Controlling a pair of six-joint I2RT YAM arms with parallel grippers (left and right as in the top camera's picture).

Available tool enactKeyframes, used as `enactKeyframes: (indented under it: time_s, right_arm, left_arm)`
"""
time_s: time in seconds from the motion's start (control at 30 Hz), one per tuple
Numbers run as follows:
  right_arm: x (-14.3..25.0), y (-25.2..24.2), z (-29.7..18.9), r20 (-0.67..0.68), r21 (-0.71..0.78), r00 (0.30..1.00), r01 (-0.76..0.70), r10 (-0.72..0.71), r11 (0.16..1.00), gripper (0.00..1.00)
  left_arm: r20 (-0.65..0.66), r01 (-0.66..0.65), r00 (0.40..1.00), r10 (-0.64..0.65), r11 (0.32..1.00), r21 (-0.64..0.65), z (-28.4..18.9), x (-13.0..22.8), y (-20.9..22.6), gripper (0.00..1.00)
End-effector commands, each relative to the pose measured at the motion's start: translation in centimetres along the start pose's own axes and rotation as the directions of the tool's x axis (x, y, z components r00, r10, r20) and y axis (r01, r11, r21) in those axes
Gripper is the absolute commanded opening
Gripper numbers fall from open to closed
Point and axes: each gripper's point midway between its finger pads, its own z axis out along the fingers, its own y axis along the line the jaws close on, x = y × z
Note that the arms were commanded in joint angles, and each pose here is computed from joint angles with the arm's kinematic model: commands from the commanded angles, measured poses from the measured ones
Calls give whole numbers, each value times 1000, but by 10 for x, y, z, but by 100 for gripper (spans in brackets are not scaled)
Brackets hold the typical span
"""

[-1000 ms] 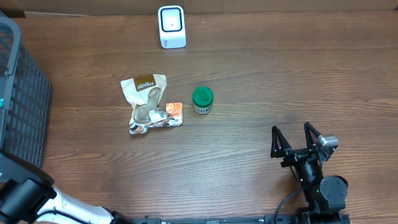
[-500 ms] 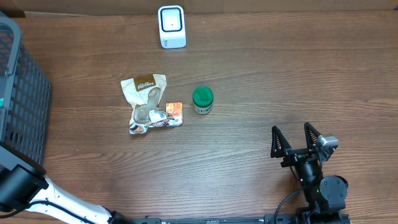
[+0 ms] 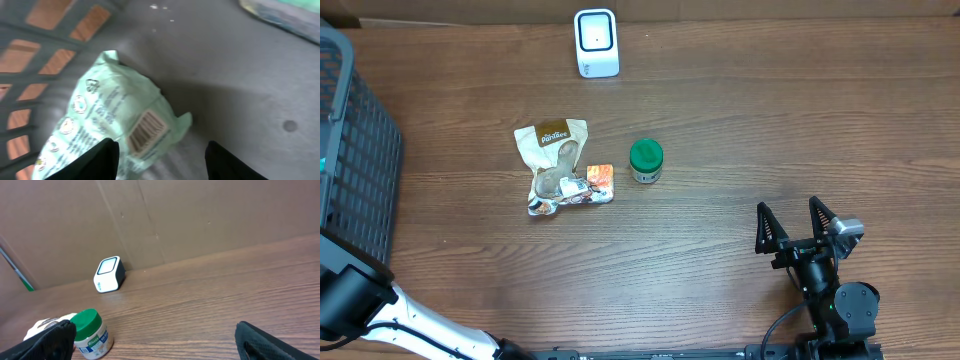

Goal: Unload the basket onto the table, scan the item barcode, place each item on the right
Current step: 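Reach the left gripper into the basket toward the green tissue pack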

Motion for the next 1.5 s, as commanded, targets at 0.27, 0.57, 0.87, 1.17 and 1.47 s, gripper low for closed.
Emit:
enactKeyframes:
  time_s: [0.27,0.57,0.87,1.17,1.47]
  right_arm:
    - [2,1,0,2,-8,1000,-2,2,1000,100]
    - [2,1,0,3,-8,1000,-2,2,1000,100]
    - [2,1,0,3,-8,1000,-2,2,1000,100]
    - [2,1,0,3,-8,1000,-2,2,1000,100]
    - [2,1,0,3,-8,1000,-2,2,1000,100]
  left_arm:
    - [-37,-2,999,0,998,-68,23,8,14,38]
    - [-38,20,999,-21,1000,-14,23,9,3,34]
    - [-66,-24,998,23,1000,-11,23,16,4,63]
    - [-112,-39,993,38,999,-8,37,29,0,61]
    - [-135,-48,990,46,999,-8,44,35,-3,4]
